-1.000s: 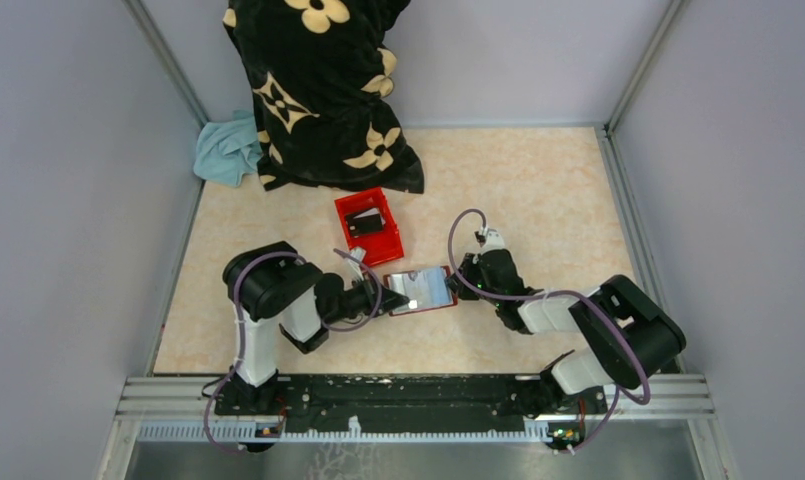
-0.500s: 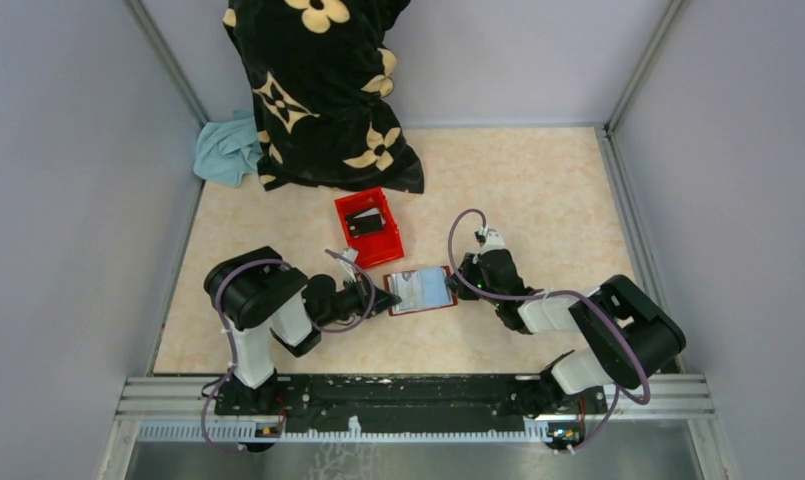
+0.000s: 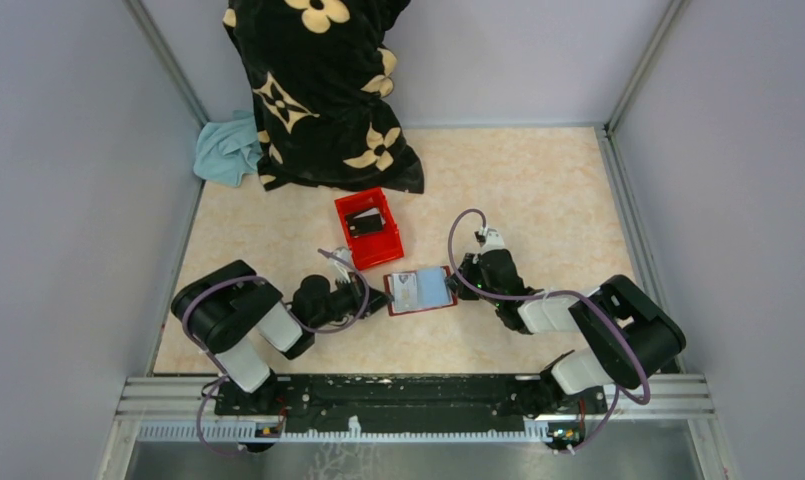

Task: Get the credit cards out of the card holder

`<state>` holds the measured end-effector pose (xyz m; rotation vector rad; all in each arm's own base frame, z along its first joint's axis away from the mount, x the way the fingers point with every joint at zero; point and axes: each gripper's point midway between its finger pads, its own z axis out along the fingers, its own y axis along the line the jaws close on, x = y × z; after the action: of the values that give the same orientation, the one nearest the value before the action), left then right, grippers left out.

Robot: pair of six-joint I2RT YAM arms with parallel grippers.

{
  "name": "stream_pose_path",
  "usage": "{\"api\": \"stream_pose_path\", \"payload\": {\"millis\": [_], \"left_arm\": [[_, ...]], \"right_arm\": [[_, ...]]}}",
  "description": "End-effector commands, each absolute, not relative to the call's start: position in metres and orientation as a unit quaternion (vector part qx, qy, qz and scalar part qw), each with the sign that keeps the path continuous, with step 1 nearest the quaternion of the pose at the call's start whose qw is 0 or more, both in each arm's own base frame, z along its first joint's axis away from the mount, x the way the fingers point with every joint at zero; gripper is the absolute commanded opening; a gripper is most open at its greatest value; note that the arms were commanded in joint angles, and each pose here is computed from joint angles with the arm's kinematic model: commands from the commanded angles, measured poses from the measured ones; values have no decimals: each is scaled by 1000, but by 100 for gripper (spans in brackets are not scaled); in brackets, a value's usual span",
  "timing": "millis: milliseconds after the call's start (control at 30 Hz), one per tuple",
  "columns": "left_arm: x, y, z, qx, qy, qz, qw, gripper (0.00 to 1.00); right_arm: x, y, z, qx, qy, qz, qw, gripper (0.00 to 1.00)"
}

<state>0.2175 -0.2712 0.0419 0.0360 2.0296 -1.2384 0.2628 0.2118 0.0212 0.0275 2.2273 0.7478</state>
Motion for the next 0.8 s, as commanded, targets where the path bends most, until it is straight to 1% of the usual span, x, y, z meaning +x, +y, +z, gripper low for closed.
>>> {"api": "stream_pose_path", "payload": {"millis": [0, 467, 600, 700, 767], "left_arm": [[216, -262, 39, 18, 797, -466, 384, 0], [221, -249, 38, 29, 817, -416, 397, 0], [226, -250, 37, 28, 822, -407, 397, 17], [227, -252, 37, 30, 823, -407, 396, 26], [226, -253, 37, 31, 822, -410, 395, 27]], "right_arm": [[237, 188, -21, 11, 918, 233, 320, 0], [237, 189, -21, 9, 918, 235, 320, 0], [237, 189, -21, 9, 918, 235, 319, 0], [237, 189, -21, 9, 918, 236, 320, 0], [237, 190, -19, 7, 916, 237, 323, 0]]}}
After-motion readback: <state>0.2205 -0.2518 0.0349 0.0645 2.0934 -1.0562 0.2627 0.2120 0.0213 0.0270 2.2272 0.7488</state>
